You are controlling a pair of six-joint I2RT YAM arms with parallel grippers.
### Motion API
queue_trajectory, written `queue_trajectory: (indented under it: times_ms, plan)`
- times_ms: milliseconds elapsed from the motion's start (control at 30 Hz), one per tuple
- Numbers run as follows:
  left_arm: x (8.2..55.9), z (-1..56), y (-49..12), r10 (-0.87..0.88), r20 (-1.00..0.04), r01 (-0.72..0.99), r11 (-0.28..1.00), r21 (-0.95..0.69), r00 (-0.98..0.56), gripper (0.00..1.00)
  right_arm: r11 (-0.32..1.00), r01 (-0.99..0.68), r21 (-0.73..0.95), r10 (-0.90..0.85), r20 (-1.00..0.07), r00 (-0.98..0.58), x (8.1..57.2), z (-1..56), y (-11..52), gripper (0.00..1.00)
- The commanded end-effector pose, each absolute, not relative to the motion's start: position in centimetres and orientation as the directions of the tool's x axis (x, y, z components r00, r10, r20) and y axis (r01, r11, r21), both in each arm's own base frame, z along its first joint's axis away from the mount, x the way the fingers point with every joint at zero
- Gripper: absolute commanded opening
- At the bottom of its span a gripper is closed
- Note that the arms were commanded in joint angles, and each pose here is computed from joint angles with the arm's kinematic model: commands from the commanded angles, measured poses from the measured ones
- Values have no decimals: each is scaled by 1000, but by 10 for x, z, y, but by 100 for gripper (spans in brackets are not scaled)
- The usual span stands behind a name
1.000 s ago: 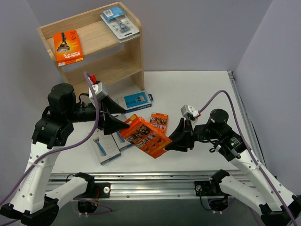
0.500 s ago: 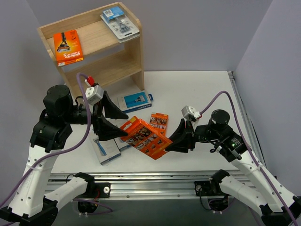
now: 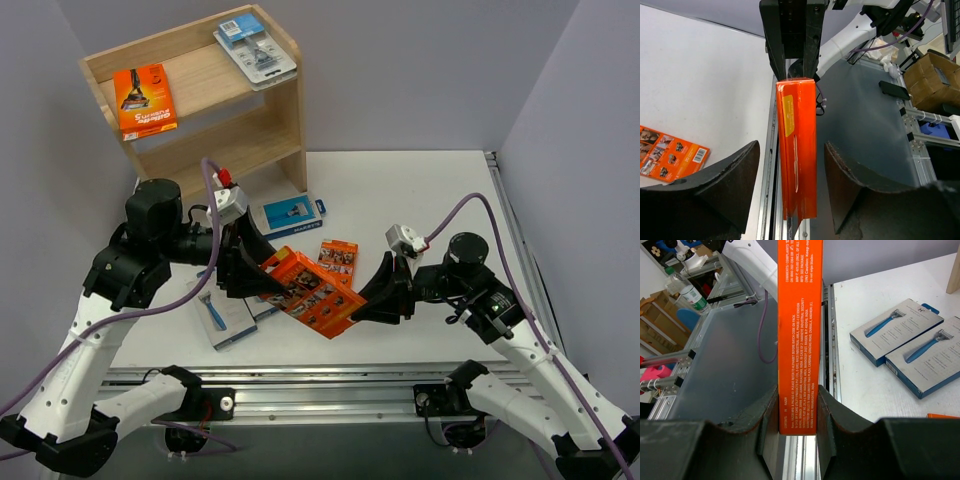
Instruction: Place and organize the shaving razors onto the shelf
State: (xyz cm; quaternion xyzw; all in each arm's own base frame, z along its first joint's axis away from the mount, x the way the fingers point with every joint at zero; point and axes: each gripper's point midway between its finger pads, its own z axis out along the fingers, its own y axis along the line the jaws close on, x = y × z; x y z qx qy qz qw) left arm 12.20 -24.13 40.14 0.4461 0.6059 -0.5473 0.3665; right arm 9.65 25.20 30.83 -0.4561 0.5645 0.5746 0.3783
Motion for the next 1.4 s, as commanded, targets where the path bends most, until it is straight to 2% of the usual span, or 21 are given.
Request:
queue_trajectory:
  times_ms: [0,233,300,367,400,433,467,500,533,633,667,700,767,800,900,967,1133,1367]
  plan:
    - [120,404,-240,149,-945,956,20,-292,-291,62,-115,-962,249,-50,-968,-245,95,319,254,0]
    - [136,397,-237,173,-946,960,111,-257,-273,45,-120,-960,252,-53,-968,-247,93,318,254,0]
    - [138,400,-236,169,-949,961,125,-246,-265,44,-122,-960,251,-53,-968,-246,92,318,254,0]
    - [138,402,-237,166,-949,961,122,-249,-267,36,-120,-960,253,-53,-967,-249,93,317,254,0]
    - [137,406,-237,161,-953,963,116,-242,-259,31,-115,-959,259,-54,-966,-254,94,317,254,3]
    - [138,407,-237,161,-952,963,116,-243,-260,25,-106,-959,262,-53,-965,-257,95,316,254,12]
    - [138,408,-237,159,-953,964,116,-241,-257,10,-95,-959,266,-52,-964,-262,96,316,254,18]
    - [139,409,-237,160,-953,963,123,-239,-257,4,-75,-960,269,-51,-963,-265,99,316,255,36]
    - [140,414,-236,156,-957,965,135,-226,-246,3,-65,-964,258,-47,-966,-256,101,317,254,46]
    - [140,426,-233,146,-965,969,152,-195,-218,2,-42,-966,254,-46,-967,-252,104,318,254,56]
    - [140,430,-232,143,-968,970,157,-185,-208,2,-23,-967,255,-49,-966,-254,106,317,254,64]
    - [140,431,-231,148,-966,968,166,-186,-211,2,0,-969,248,-47,-968,-248,109,317,253,77]
    - [145,440,-225,158,-971,965,217,-143,-180,2,79,-967,241,-37,-969,-245,120,318,250,87]
    - [147,443,-223,162,-972,962,241,-127,-169,2,100,-968,230,-26,-972,-233,121,321,248,99]
    - [158,466,-211,177,-979,942,332,-40,-104,2,169,-963,211,-1,-977,-215,127,325,242,100]
    - [178,476,-203,202,-976,905,426,14,-80,2,177,-962,208,8,-978,-210,126,327,241,100]
    - [202,539,-179,202,-975,780,595,194,89,2,175,-963,204,17,-979,-205,124,329,239,100]
    - [229,618,-148,108,-946,556,786,270,306,2,169,-963,209,8,-978,-210,126,326,242,100]
